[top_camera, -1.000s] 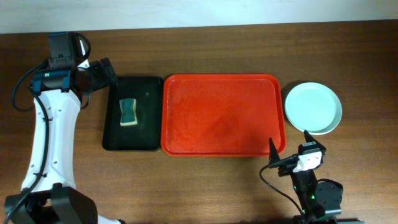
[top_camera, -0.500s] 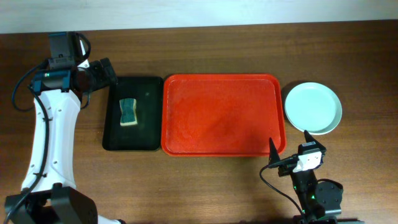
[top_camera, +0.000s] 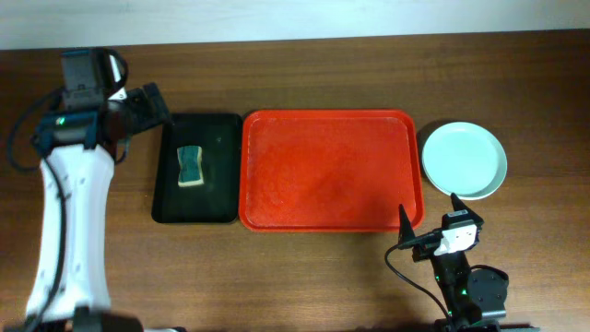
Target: Clean dirty plates on tray and stack at the side
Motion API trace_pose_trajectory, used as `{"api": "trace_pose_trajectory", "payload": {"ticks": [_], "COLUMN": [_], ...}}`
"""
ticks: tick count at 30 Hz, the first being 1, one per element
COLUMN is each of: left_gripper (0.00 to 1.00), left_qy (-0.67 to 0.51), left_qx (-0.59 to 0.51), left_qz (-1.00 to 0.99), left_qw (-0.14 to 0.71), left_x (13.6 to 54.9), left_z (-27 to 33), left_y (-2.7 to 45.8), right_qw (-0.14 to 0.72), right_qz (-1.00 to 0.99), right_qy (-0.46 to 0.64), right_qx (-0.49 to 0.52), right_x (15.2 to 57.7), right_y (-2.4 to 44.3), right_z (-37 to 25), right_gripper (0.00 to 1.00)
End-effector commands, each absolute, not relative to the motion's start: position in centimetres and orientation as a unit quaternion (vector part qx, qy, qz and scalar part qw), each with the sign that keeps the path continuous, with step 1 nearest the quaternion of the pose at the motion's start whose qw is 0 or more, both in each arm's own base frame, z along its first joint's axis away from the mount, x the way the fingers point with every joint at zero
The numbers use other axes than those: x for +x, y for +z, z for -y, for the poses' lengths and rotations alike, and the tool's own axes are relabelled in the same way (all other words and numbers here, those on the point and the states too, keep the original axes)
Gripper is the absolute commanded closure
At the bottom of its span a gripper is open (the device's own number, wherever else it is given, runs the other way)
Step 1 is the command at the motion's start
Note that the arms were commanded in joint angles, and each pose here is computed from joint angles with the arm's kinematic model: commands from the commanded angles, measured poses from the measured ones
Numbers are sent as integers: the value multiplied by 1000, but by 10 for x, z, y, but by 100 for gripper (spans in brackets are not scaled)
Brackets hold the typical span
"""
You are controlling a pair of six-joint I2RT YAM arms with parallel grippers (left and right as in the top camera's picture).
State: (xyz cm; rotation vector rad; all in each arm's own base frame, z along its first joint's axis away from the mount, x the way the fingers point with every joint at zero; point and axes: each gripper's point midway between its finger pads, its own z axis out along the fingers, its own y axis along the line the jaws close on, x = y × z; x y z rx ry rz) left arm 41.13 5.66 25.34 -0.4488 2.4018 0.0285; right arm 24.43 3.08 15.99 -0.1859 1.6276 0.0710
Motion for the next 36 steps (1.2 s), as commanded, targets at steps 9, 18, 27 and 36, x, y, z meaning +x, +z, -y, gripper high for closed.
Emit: {"api": "trace_pose_trajectory", "payload": {"ticks": [9,18,27,36], "left_gripper": [1,1,1,1], "left_qy": [-7,6,6,-38], "left_qx": [-169,-177,-177,-158], "left_qz": [-847,-857,-868,-791], "left_qw": [504,484,464,590], "left_x": [331,262,198,214], "left_z": [-47,-44,-36,-27], "left_y": [380,319,205,196], "right_qw": [681,681,681,681], "right_qz": [-727,-727,-727,-727], "right_qy": [29,29,29,29], "right_qx": [-81,-80,-80,-80], "right_x": [244,244,244,244], "right_y": [158,157,157,157], "right_z": [-30,-30,-30,-30], "right_gripper": [1,1,1,1]}}
